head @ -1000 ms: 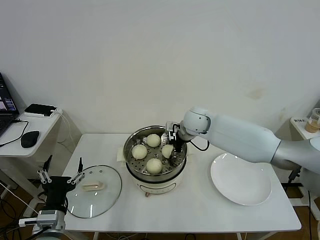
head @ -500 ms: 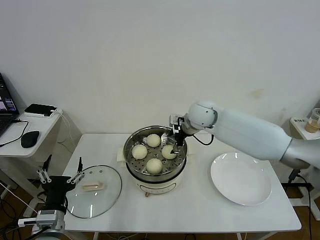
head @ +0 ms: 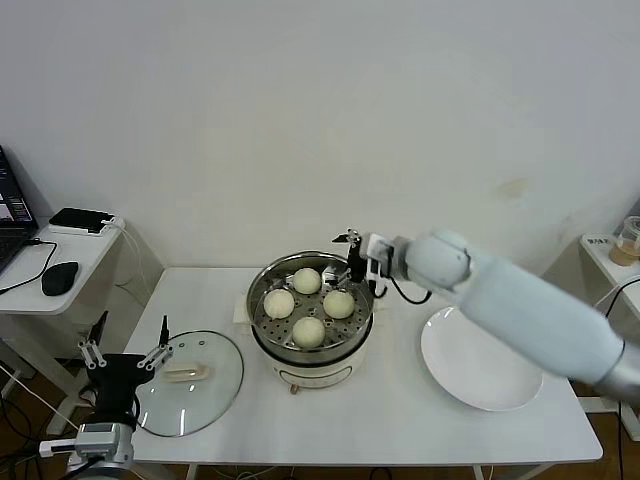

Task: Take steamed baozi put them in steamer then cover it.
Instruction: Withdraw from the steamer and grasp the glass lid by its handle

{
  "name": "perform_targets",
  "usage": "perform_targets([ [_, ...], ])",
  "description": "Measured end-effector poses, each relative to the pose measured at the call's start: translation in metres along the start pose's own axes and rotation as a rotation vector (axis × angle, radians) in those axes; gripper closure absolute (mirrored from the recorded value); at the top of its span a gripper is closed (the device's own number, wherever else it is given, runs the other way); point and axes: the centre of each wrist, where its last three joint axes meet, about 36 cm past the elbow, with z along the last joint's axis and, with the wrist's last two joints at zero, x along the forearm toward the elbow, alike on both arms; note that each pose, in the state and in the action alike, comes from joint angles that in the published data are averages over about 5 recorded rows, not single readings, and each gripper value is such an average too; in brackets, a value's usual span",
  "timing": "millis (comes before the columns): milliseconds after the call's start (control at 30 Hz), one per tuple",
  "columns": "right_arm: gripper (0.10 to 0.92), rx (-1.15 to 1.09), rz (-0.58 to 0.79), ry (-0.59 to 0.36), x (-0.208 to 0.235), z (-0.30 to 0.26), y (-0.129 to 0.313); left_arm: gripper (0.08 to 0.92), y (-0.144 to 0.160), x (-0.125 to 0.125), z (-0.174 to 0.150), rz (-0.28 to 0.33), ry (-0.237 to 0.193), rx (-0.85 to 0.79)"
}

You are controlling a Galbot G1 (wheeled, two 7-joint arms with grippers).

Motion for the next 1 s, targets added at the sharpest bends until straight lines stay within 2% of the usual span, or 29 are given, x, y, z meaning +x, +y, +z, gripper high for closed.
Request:
perform_targets([
  [267, 0.2, -0.187, 0.278, -0.239, 0.03, 0.059, 0.061, 0.177, -0.008, -0.001, 0.011, -0.004, 0.005, 0.005],
  [467, 0.2, -0.387, 0.475, -0.347, 0.061, 0.107, 0.112, 0.177, -0.016, -0.005, 0.025, -0.003, 0.009, -0.03],
  [567, 0.2, -0.473, 0.574, -0.34, 0.082, 0.13, 0.139, 0.177, -0.016, -0.006, 0.034, 0.002, 0.015, -0.087],
  [700, 0.2, -0.558, 0.689, -0.282, 0.111, 0.154, 0.173, 0.177, -0.011, -0.003, 0.05, 0.022, 0.03, -0.221],
  [1000, 0.2, -0.658, 0.846, -0.133, 0.157, 0.175, 0.224, 0.177, 0.022, 0.017, 0.091, 0.096, 0.045, -0.693],
])
